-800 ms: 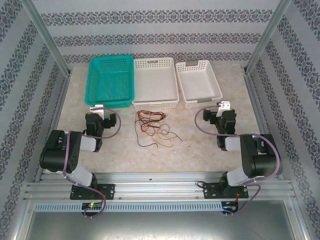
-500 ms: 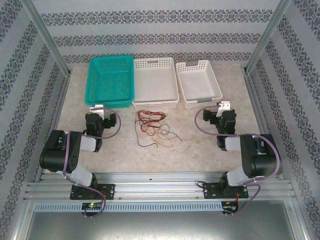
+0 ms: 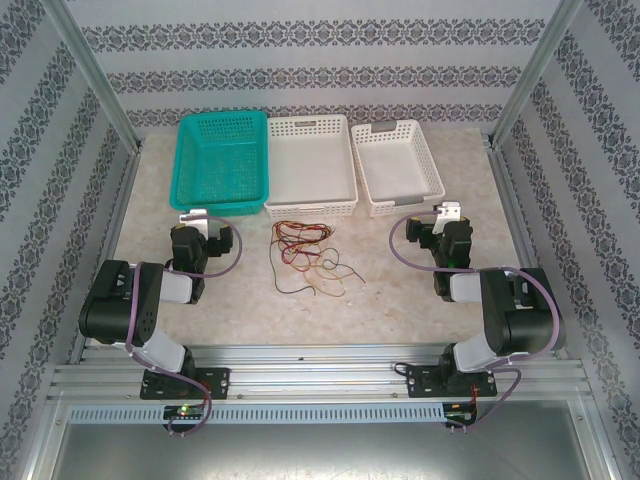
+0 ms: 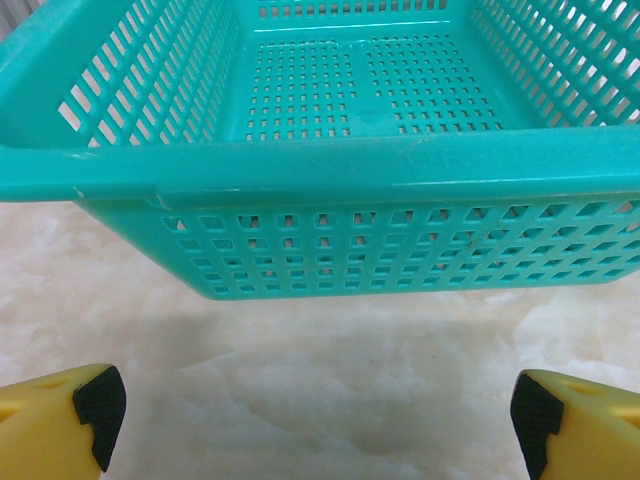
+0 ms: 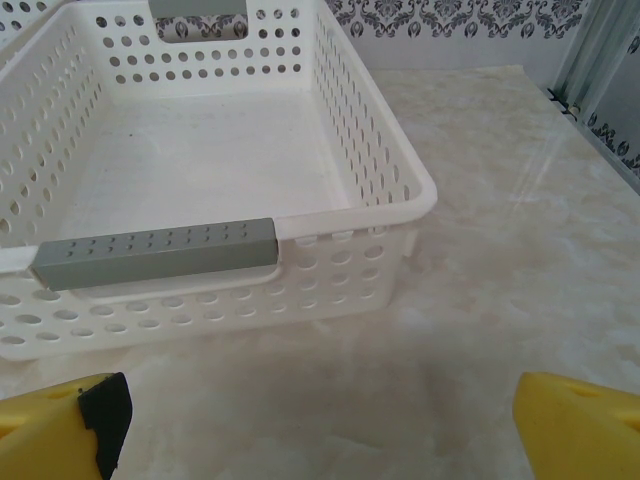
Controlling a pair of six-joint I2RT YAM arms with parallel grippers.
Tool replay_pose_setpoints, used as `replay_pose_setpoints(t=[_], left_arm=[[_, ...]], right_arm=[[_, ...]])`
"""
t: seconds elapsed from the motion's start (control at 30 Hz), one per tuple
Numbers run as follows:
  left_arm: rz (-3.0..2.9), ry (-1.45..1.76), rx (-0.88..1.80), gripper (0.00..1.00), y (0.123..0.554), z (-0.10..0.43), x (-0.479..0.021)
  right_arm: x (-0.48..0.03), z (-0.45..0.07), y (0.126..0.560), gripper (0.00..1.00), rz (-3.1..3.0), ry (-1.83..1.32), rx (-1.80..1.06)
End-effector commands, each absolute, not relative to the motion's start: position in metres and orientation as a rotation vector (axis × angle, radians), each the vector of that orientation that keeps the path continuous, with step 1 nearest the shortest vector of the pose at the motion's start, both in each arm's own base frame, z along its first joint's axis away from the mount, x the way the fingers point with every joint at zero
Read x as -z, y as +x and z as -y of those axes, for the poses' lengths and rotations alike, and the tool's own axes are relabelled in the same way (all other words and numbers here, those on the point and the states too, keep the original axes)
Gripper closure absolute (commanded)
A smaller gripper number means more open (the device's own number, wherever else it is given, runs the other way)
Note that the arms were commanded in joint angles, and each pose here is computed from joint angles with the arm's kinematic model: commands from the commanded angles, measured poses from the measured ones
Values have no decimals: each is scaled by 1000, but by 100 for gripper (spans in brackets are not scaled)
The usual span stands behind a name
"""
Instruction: Untangle the cables
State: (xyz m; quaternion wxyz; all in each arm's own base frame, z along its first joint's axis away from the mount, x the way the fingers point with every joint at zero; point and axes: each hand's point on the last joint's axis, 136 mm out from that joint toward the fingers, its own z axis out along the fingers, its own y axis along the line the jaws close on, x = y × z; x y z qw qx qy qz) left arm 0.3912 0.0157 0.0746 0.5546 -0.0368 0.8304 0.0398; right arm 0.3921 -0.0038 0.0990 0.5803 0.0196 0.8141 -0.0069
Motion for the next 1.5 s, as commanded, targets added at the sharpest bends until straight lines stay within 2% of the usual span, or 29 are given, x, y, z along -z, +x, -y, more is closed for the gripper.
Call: replay_pose_setpoints(t=[0.0,0.77,0.9,1.1,1.2,1.4,1.47], left_arm=[[-1915,-73,-95,0,399,-16,-88],[-1914,-73,-95,0,399,-16,-88],[-1914,-73,-97,0,399,-17,-88],[-1915,-71,-94,0,399,-16,-88],[-1916,-69,-93,0,399,-16,-88],[-1916,-65,-90,0,399,-15,-88],[-1916,-63,-87,0,400,-15,-88]], right_arm=[[-105,-1,398,2,-1885,29,-1],[-110,2,398,2,-1870,51,9],[-139,15,385,2,-1861,119,71],[-191,-7,363,2,-1842,95,-26],[-211,-30,348,2,-1790,40,-144],[-247,-47,320,2,-1716,223,-469],[-264,-57,309,2,-1652,197,-584]])
